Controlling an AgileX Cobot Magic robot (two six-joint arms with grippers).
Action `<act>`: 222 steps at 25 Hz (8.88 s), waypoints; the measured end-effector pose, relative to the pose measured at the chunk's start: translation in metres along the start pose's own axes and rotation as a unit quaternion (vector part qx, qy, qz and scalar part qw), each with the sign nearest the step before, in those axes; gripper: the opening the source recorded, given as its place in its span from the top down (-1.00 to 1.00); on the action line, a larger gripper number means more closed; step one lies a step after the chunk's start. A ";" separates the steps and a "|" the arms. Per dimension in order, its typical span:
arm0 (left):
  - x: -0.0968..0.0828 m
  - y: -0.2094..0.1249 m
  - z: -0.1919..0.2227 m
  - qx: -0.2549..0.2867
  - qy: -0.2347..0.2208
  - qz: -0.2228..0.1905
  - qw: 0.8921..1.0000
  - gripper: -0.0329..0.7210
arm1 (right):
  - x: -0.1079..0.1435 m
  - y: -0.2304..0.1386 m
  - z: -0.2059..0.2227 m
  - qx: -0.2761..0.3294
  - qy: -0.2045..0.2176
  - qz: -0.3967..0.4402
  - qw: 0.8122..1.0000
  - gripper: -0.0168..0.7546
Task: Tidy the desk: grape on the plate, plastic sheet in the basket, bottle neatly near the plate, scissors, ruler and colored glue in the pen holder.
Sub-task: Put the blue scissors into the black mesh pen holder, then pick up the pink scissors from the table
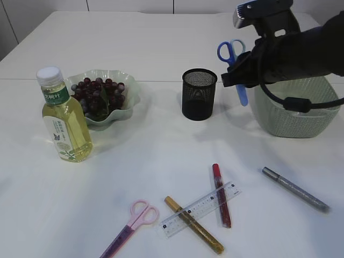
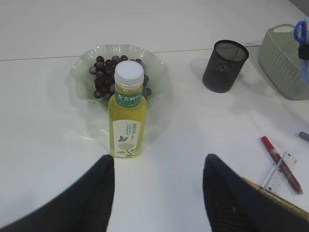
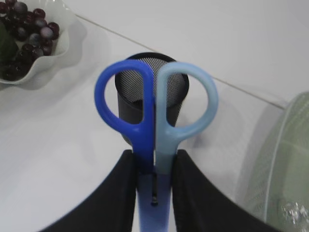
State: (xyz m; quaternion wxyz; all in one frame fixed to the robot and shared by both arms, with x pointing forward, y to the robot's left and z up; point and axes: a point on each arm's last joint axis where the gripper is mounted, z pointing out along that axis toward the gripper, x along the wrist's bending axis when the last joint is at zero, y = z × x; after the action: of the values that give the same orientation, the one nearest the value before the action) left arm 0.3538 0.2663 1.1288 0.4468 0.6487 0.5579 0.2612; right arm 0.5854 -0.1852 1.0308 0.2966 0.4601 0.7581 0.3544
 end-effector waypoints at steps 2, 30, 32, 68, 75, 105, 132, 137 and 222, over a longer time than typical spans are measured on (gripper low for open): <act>0.000 0.000 0.000 0.000 0.000 0.000 1.000 -0.21 | 0.004 0.004 0.008 -0.019 0.000 -0.013 1.000 0.47; 0.002 0.000 0.000 0.000 0.013 0.015 1.000 -0.21 | -0.001 0.052 0.110 -0.144 -0.027 -0.032 0.989 0.47; 0.002 0.000 0.000 0.000 0.014 0.016 1.000 -0.21 | -0.001 0.050 0.114 -0.151 -0.029 -0.032 0.988 0.47; 0.003 0.000 0.000 0.000 0.015 0.018 1.000 -0.16 | 0.000 0.039 0.136 -0.127 -0.025 -0.006 0.992 0.47; 0.003 0.000 0.000 0.000 0.015 0.018 1.000 -0.16 | 0.001 0.035 0.137 -0.106 -0.019 0.015 0.994 0.35; -0.001 0.000 0.000 0.001 -0.006 0.016 1.000 -0.13 | 0.010 0.082 0.054 0.150 0.105 0.037 0.982 0.12; -0.008 -0.016 -0.002 0.087 -0.047 0.012 0.995 -0.12 | 0.016 0.025 -0.035 0.362 0.099 0.082 0.923 0.12; -0.010 -0.022 0.002 0.128 -0.061 0.012 0.990 -0.12 | 0.020 -0.006 -0.087 0.374 0.100 0.083 0.918 0.12; -0.134 -0.149 0.294 0.542 -0.019 0.186 0.820 -0.05 | -0.006 -0.046 -0.128 0.354 0.071 0.001 0.933 0.12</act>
State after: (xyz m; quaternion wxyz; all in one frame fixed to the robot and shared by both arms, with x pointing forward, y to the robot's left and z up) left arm 0.4950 0.0501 0.8840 -0.0233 0.8824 0.4696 -0.0170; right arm 0.4666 -0.2393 1.0678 0.0595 0.5099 0.8529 0.0951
